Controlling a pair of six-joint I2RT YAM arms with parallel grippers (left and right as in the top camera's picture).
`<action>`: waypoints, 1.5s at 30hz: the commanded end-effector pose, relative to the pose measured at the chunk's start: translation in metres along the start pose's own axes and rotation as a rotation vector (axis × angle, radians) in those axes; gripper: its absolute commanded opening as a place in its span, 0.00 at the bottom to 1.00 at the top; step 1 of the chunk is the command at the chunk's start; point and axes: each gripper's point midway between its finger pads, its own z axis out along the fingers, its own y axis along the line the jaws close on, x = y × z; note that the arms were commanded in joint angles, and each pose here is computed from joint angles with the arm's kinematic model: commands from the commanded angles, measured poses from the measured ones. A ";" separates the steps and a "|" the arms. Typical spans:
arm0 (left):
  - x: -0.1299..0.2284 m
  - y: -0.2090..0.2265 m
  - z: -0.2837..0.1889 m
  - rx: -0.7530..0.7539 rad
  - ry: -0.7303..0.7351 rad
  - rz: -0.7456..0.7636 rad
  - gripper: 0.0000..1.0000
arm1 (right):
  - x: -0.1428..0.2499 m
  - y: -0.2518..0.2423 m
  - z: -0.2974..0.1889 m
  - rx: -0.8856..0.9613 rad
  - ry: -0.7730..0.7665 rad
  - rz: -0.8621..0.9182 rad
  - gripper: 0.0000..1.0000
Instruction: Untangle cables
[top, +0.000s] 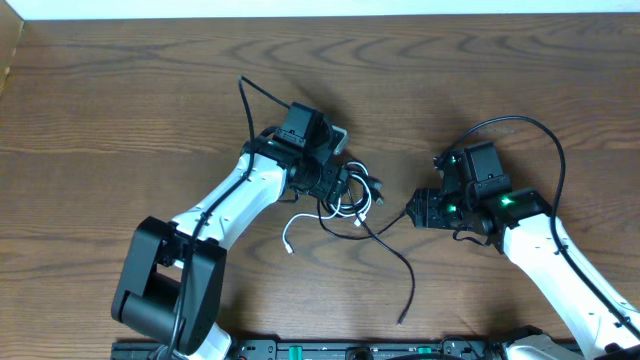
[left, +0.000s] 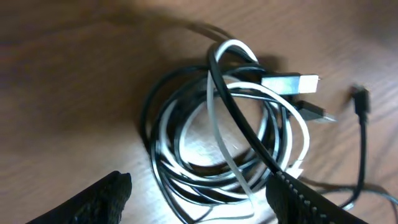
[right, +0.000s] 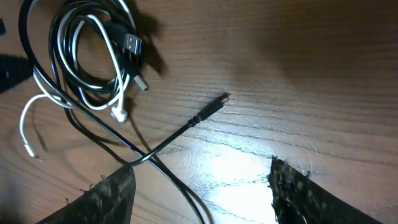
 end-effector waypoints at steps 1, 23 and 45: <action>-0.006 0.013 -0.001 -0.072 -0.019 0.014 0.74 | -0.001 0.002 0.000 0.003 -0.003 -0.001 0.65; -0.047 -0.012 -0.009 0.067 -0.186 0.017 0.63 | -0.003 -0.002 0.000 0.030 -0.014 -0.001 0.66; 0.024 0.028 0.045 -0.081 0.100 -0.072 0.48 | 0.000 -0.004 -0.001 0.037 0.000 0.004 0.65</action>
